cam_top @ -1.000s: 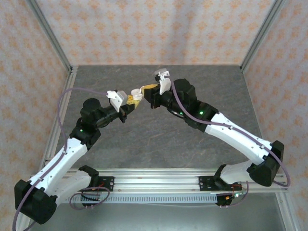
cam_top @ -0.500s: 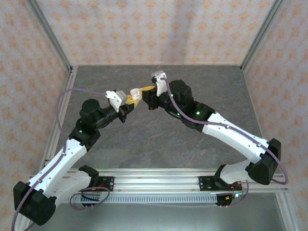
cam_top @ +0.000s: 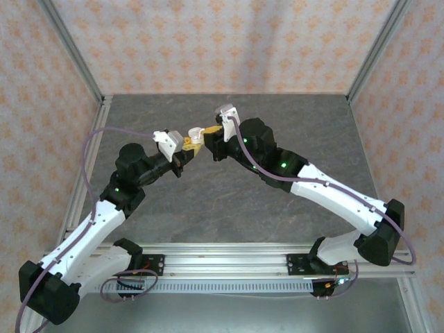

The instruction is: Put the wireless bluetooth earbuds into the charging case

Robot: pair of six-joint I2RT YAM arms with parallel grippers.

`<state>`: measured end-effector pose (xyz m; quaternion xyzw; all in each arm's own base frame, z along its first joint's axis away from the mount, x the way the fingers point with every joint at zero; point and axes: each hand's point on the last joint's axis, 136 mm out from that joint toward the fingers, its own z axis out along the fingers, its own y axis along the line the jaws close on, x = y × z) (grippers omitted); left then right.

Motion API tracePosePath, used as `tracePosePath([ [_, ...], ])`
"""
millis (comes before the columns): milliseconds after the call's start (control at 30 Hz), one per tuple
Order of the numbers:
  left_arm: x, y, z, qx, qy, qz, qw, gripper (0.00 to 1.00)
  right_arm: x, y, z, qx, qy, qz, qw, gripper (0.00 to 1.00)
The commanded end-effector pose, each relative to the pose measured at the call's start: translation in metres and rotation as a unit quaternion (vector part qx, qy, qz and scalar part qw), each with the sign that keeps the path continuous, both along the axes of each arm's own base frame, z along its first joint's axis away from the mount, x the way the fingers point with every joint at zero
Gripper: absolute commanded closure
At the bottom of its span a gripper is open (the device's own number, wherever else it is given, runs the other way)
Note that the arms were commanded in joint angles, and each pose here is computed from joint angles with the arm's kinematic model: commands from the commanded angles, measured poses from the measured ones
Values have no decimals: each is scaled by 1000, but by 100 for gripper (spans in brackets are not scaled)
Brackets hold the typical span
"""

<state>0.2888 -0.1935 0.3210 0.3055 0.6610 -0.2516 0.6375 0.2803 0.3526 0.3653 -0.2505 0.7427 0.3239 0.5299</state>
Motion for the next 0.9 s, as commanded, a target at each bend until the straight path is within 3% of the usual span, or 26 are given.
tracePosePath([
  [0, -3, -1, 23, -17, -22, -1, 1000, 100, 3, -4, -8, -21, -9, -12, 1000, 87],
  [433, 0, -3, 21, -14, -19, 0, 1000, 100, 0, -1, -16, -29, -4, 0, 1000, 87],
  [733, 5, 6, 3, 20, 7, 33, 999, 100, 10, -18, -13, -17, 18, -57, 998, 86],
  [867, 7, 15, -8, 30, 24, 60, 997, 100, 19, -22, -21, -14, 66, -76, 995, 86],
])
